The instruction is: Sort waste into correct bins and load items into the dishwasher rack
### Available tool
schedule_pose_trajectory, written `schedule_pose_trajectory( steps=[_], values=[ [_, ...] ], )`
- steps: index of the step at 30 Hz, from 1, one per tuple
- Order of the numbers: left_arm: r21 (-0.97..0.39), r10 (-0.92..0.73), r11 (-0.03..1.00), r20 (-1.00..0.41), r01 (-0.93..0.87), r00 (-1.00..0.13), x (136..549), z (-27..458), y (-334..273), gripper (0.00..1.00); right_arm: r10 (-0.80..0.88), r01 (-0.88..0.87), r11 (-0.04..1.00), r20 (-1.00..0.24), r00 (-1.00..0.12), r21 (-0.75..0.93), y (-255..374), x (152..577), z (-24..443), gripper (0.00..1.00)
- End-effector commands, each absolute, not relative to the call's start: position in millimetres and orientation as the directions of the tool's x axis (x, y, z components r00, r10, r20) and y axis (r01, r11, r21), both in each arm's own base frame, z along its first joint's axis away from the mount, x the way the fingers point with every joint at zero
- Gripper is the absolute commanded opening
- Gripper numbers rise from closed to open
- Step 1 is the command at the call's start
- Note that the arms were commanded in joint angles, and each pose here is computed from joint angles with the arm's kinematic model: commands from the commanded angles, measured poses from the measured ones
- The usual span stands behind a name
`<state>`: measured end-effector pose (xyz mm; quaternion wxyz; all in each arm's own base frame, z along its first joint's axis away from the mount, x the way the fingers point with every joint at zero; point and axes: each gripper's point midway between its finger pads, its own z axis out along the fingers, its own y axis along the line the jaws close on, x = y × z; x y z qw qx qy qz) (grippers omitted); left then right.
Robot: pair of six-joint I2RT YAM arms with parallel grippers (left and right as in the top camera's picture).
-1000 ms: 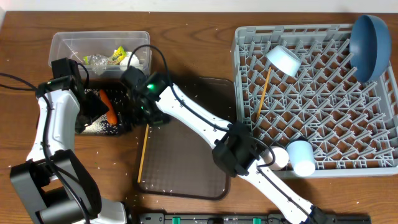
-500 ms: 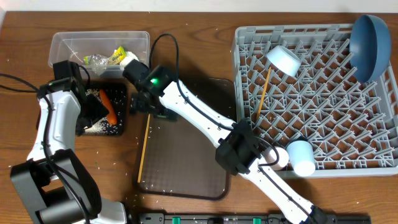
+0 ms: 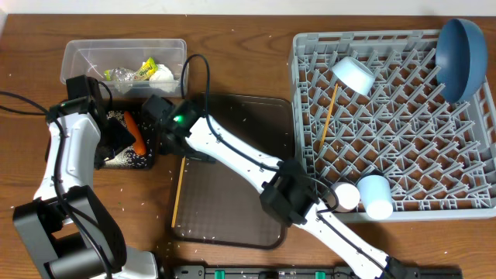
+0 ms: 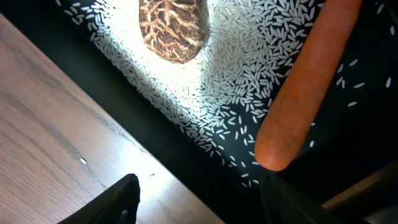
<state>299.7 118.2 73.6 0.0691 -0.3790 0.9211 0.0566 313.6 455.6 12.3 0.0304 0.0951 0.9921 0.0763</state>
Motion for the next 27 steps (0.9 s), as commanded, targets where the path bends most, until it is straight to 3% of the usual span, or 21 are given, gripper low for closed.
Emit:
schedule_pose_trajectory(
  steps=[1,9,17,27],
  values=[
    [0.090,-0.693,0.697,-0.172,-0.711,-0.700,293.2,71.6,123.9,0.63,0.243,0.239,0.957,-0.004,-0.970,0.163,448.0,320.3,11.7,0.99],
    [0.095,-0.692,0.696,-0.174,-0.712,-0.700,292.6,71.4,124.6,0.63,0.190,0.183,0.974,-0.045,-0.981,0.131,436.0,321.7,29.4,0.99],
    [0.096,-0.692,0.696,-0.173,-0.712,-0.700,292.5,71.2,124.5,0.63,0.188,0.189,0.979,0.028,-0.982,0.074,423.4,303.9,28.5,0.97],
    [0.096,-0.692,0.696,-0.173,-0.712,-0.700,292.5,71.2,124.5,0.63,0.105,0.086,0.985,-0.121,-0.987,0.151,426.8,332.8,69.3,0.95]
  ],
)
